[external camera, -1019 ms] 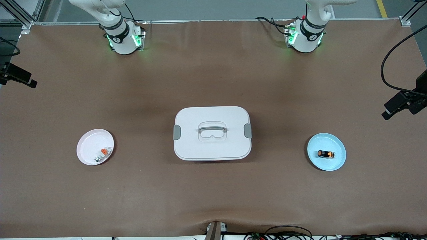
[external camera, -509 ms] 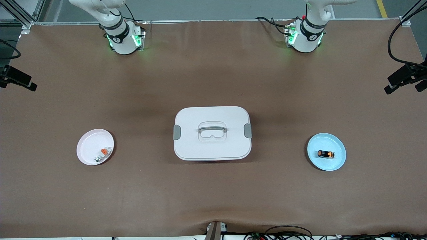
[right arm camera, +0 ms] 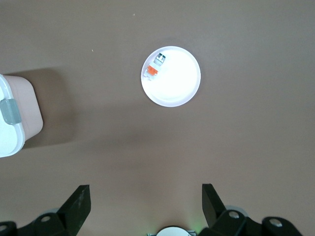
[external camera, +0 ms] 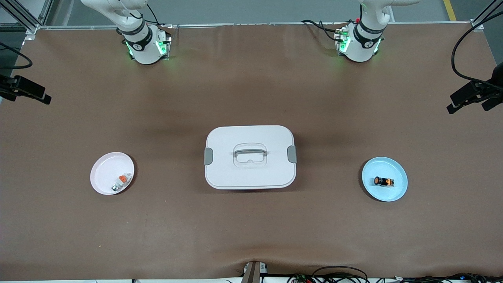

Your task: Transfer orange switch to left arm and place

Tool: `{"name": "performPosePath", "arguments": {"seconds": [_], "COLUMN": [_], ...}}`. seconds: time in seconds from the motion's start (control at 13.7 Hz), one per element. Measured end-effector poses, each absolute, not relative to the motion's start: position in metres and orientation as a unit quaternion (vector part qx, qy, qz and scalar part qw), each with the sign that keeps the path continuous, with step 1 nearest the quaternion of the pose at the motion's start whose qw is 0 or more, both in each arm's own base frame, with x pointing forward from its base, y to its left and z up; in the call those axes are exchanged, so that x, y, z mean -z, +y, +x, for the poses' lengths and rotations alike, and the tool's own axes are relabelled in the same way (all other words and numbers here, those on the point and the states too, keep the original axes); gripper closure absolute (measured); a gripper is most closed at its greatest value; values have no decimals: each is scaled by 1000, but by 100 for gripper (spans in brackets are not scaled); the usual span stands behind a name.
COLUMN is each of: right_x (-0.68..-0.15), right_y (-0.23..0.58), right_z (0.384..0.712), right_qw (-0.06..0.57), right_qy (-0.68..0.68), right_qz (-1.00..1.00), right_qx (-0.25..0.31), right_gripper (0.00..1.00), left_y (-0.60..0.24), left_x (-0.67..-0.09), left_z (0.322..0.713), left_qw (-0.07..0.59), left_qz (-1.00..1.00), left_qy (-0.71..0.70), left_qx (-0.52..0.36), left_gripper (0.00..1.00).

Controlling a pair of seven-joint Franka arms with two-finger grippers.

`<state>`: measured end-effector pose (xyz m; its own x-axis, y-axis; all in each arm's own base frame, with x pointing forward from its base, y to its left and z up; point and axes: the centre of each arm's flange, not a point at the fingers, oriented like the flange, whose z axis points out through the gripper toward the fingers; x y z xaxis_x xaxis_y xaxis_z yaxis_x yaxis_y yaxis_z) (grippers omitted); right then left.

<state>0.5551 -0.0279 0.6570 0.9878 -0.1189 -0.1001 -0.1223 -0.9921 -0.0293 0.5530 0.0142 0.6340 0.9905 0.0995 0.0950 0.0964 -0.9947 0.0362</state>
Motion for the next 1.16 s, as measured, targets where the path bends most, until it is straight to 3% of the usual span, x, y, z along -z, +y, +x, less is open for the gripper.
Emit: {"name": "performPosePath", "arguments": {"seconds": [0.87, 1.16], "right_x": [-653, -659], "right_y": [14, 13], "right_z": [549, 555], "right_qw": [15, 16], "right_qy": [22, 24], "right_qz": [-997, -998], "right_qx": [-78, -48], "right_gripper": [0, 0], "left_y": [18, 5], "left_x": [-634, -634], "left_z": [554, 555], "left_qw": [14, 14], "left_qz": [997, 998], "left_qy": [51, 40], "left_qx": [-57, -57], "left_gripper": [0, 0]}}
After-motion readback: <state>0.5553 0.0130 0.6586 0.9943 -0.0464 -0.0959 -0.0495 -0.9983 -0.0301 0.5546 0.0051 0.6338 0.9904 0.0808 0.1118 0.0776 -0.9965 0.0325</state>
